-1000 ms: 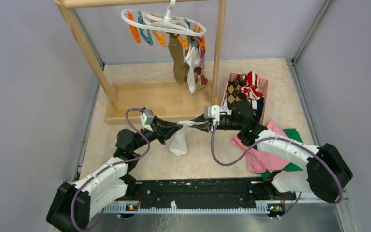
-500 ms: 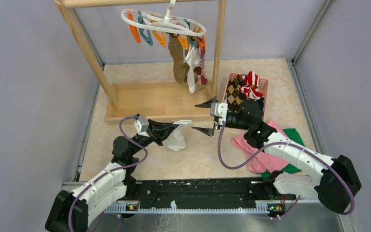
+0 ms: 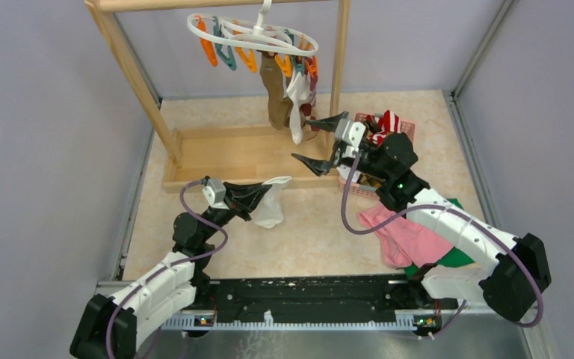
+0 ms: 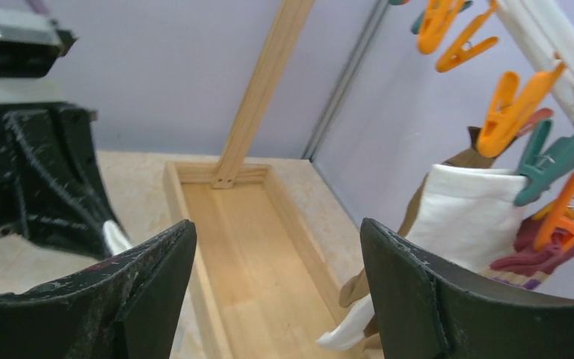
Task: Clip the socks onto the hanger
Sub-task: Pick up the sock from the bin, then open the clamp at the hanger.
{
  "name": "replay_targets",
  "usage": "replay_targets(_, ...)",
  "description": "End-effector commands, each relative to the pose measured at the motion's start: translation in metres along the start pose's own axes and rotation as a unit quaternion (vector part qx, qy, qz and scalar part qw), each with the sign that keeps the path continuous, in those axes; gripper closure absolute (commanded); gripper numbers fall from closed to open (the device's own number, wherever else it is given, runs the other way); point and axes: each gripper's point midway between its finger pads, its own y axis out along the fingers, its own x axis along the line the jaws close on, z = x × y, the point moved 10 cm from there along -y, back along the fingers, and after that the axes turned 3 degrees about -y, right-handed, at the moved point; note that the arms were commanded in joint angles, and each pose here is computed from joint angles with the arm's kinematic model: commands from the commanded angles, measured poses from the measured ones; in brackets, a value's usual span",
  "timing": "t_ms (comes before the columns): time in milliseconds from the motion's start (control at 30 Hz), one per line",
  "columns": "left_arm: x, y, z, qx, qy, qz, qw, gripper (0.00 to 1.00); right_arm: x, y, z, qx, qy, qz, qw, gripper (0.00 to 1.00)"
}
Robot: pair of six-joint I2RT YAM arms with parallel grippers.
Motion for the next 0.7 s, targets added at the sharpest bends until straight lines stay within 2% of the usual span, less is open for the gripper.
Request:
replay_targets(0, 0.002, 0.012, -0.020, -0.038, 0.026, 0.003, 0.999, 1.00, -0.034, 0.015, -0.031, -0.043, 0.011, 0.078, 0.996, 0.21)
replay_targets(167, 0.002, 0.024, -0.030, -0.027, 0.009, 0.015, 0.999, 1.00, -0.038, 0.013, -0.027, -0.009, 0.049, 0.048, 0.998, 0.21)
replay_targets(400, 0.010, 0.028, -0.034, -0.039, -0.002, -0.014, 0.999, 1.00, -0.004, -0.017, 0.002, 0.045, 0.071, -0.031, 0.996, 0.23)
replay_targets(667, 0.008, 0.036, -0.043, -0.058, -0.011, 0.014, 0.998, 1.00, 0.018, -0.027, 0.033, 0.049, 0.084, -0.056, 0.994, 0.23)
